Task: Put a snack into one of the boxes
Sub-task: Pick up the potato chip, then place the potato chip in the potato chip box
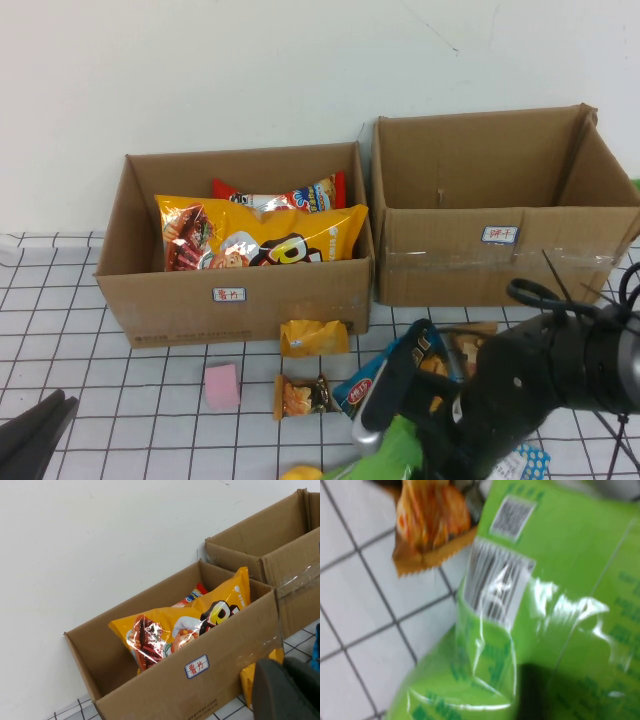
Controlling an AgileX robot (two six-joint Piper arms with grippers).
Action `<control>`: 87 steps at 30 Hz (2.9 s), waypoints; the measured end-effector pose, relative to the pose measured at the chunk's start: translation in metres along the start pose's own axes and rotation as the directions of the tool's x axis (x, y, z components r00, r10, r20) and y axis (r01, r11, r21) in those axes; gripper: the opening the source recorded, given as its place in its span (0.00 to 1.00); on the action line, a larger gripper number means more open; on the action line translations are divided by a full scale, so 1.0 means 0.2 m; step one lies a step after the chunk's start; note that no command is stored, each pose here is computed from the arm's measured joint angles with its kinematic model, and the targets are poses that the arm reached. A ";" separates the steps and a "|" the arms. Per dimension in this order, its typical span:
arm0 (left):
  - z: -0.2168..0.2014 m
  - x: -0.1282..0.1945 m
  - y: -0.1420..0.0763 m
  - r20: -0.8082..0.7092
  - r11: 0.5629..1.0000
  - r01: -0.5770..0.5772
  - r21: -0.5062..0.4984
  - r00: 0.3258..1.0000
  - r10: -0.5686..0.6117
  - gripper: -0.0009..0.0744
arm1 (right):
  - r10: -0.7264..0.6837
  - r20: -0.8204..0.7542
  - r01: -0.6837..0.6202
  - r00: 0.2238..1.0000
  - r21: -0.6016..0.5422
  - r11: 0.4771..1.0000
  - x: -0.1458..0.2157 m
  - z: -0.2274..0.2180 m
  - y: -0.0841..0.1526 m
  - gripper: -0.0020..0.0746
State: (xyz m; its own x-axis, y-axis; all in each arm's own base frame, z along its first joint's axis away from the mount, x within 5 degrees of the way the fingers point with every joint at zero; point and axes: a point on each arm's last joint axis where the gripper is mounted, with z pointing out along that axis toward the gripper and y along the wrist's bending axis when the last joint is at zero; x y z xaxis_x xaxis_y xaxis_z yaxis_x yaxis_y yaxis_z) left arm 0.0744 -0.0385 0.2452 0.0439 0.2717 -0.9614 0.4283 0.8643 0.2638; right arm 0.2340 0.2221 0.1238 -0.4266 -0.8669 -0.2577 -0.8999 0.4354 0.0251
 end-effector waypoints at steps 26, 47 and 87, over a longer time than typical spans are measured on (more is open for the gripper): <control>0.00 0.00 0.00 0.000 1.000 0.000 0.000 1.000 0.000 0.01 | 0.012 0.114 -0.014 0.993 0.019 1.000 -0.27 -0.21 -0.13 0.37; 0.00 0.00 0.00 0.000 1.000 0.000 0.000 1.000 0.000 0.01 | 0.227 -0.105 -0.239 0.968 -0.119 0.964 -0.19 0.19 -0.12 0.93; 0.00 0.00 0.00 0.000 1.000 -0.001 0.000 1.000 0.001 0.01 | -0.245 0.698 -0.141 0.673 0.446 0.884 -0.60 -0.70 -0.29 0.46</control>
State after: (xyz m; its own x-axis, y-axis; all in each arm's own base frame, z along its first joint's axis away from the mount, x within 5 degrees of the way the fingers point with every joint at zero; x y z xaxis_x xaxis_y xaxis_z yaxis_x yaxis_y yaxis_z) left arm 0.0744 -0.0385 0.2452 0.0442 0.2723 -0.9612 0.4283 0.8641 0.2645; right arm 0.3237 0.2662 0.2889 -0.0036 -0.5207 -0.8537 -0.6945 0.6155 -0.3725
